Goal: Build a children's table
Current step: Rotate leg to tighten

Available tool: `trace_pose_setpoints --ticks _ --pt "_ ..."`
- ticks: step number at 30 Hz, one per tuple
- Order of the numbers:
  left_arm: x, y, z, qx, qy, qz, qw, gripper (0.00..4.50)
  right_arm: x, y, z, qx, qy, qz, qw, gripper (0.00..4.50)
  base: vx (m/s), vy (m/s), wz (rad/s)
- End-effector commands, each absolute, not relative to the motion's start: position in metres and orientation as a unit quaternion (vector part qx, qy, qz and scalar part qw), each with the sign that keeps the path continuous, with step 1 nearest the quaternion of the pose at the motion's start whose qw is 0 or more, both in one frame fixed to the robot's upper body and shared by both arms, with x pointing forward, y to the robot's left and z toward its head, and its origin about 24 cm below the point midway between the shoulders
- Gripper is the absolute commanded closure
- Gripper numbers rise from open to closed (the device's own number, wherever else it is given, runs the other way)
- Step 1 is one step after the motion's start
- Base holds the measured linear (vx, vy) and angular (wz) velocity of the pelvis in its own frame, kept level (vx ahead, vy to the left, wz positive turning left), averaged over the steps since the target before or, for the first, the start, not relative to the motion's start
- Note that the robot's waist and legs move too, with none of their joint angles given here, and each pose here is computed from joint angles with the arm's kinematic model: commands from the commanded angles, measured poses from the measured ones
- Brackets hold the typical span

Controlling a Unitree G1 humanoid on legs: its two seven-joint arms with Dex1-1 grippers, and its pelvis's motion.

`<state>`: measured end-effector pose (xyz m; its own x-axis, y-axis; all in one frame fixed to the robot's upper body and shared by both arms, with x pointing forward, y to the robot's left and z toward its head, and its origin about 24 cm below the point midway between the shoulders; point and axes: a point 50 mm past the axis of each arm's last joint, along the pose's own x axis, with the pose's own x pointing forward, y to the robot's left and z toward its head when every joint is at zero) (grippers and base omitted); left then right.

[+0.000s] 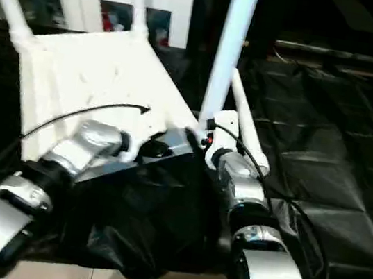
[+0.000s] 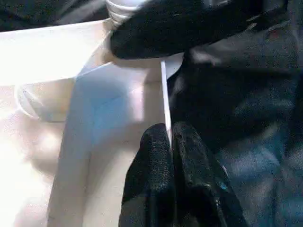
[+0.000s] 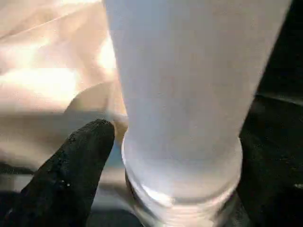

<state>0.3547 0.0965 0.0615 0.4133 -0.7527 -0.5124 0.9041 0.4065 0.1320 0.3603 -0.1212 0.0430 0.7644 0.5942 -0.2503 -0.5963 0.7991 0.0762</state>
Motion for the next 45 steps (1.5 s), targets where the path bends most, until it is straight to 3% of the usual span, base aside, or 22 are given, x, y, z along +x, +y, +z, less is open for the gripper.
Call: trace_pose_setpoints --ticks 1,3,5,6,11,20,21,27,32,34,37,41,45 --pt "0.351 0.076 0.081 0.207 0.130 -0.569 0.785 4.50 0.350 -0.092 0.048 -0.032 0.120 0.441 0.889 0.64 0.000 0.000 0.00" --pt "0.345 0.087 0.081 0.211 0.130 -0.604 0.758 4.50 0.341 -0.105 0.048 -0.060 0.123 0.492 0.860 0.64 0.000 0.000 0.00" --pt "0.343 0.091 0.081 0.214 0.130 -0.613 0.749 4.50 0.339 -0.109 0.049 -0.068 0.126 0.505 0.851 0.64 0.000 0.000 0.00" --pt "0.338 0.102 0.080 0.224 0.134 -0.636 0.726 4.50 0.334 -0.122 0.050 -0.083 0.132 0.528 0.834 0.64 0.000 0.000 0.00" --pt "0.328 0.120 0.081 0.218 0.146 -0.672 0.693 4.50 0.331 -0.139 0.057 -0.091 0.137 0.555 0.816 0.64 0.000 0.000 0.00" --pt "0.326 0.128 0.080 0.226 0.155 -0.675 0.685 4.50 0.327 -0.139 0.059 -0.088 0.145 0.578 0.798 0.79 0.000 0.000 0.00" --pt "0.325 0.128 0.080 0.225 0.155 -0.676 0.684 4.50 0.326 -0.138 0.059 -0.084 0.145 0.581 0.796 1.07 0.000 0.000 0.00" --pt "0.325 0.128 0.080 0.219 0.154 -0.677 0.686 4.50 0.323 -0.135 0.057 -0.068 0.150 0.584 0.795 1.50 0.000 0.000 0.00" --pt "0.330 0.123 0.081 0.212 0.149 -0.655 0.709 4.50 0.324 -0.133 0.049 -0.050 0.158 0.552 0.817 1.65 0.000 0.000 0.00" --pt "0.343 0.113 0.081 0.206 0.147 -0.599 0.760 4.50 0.333 -0.131 0.034 -0.042 0.180 0.459 0.869 1.71 0.000 0.000 0.00" --pt "0.352 0.101 0.081 0.200 0.142 -0.561 0.790 4.50 0.340 -0.127 0.025 -0.022 0.192 0.375 0.907 1.72 0.000 0.000 0.00" --pt "0.359 0.085 0.081 0.191 0.141 -0.522 0.819 4.50 0.349 -0.120 0.023 -0.001 0.193 0.299 0.934 1.73 0.000 0.000 0.00" --pt "0.365 0.058 0.083 0.178 0.140 -0.483 0.846 4.50 0.360 -0.098 0.028 0.034 0.191 0.223 0.955 1.73 0.000 0.000 0.00"
